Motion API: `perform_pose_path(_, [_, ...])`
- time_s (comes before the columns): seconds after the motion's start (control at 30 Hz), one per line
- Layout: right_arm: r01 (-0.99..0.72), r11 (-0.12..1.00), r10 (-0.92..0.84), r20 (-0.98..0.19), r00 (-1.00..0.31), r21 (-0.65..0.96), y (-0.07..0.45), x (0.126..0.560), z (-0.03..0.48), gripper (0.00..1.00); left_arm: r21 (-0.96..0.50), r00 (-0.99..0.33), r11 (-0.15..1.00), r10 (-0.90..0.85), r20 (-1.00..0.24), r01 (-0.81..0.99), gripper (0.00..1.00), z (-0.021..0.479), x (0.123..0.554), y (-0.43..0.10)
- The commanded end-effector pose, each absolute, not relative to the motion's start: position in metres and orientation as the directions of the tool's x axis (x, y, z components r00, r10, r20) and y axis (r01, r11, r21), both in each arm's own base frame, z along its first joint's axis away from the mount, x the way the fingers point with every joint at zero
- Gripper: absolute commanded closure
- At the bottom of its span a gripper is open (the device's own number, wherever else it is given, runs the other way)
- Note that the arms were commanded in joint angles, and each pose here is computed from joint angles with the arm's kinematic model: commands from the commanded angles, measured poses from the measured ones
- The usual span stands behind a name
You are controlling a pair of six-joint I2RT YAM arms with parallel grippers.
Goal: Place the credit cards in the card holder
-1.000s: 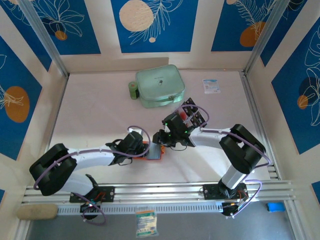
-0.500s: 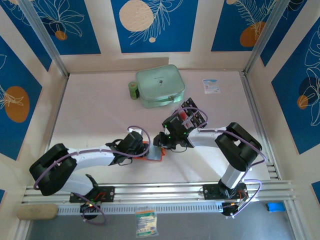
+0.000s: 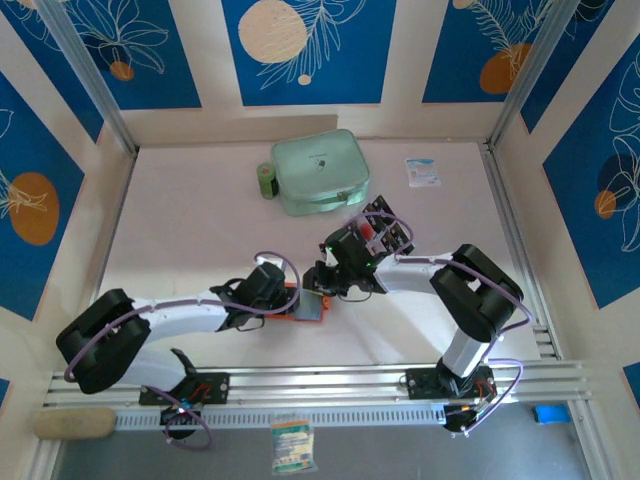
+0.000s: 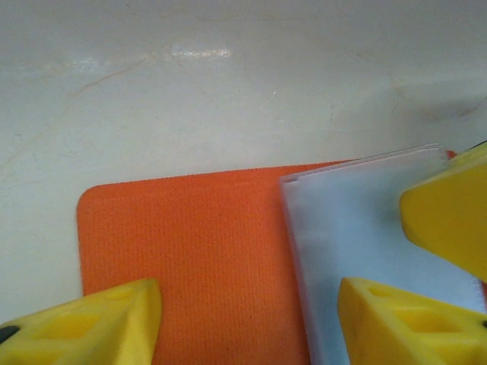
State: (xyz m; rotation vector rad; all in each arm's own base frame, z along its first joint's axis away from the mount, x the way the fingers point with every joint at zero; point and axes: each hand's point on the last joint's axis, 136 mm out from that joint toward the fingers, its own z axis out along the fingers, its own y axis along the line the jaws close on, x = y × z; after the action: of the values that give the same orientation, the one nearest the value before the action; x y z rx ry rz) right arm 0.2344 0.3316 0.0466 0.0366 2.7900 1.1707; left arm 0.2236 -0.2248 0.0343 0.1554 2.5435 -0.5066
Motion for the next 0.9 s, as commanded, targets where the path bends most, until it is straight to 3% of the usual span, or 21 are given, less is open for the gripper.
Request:
perform_pose_path(0.0, [-0.031,0.661,0.063,-0.097,-0.993,0.750,0.339,0.235,0.068,0.69,-0.329,-0.847,0.925,-0.016,-0.531,0.189,0.31,0.044,0.221,-0.217])
perform_pose_path(0.13, [-0.025,0.649,0.066,-0.089,-0.994,0.760,0.342,0.232,0.075,0.60,-0.346,-0.814,0.923,-0.067,-0.577,0.168,0.16,0.068,0.226,-0.210])
perform_pose_path(0.3, [-0.032,0.634,0.059,-0.089,-0.994,0.773,0.353,0.229,0.086,0.51,-0.352,-0.772,0.925,-0.121,-0.624,0.140,0.06,0.092,0.229,-0.197])
perform_pose_path(0.53, [-0.023,0.620,0.055,-0.073,-0.996,0.784,0.372,0.229,0.092,0.40,-0.360,-0.725,0.927,-0.180,-0.665,0.101,0.04,0.111,0.227,-0.177])
perform_pose_path(0.87, [0.036,0.610,0.062,-0.003,-0.998,0.792,0.398,0.239,0.067,0.39,-0.353,-0.714,0.932,-0.189,-0.674,0.087,0.02,0.112,0.220,-0.162])
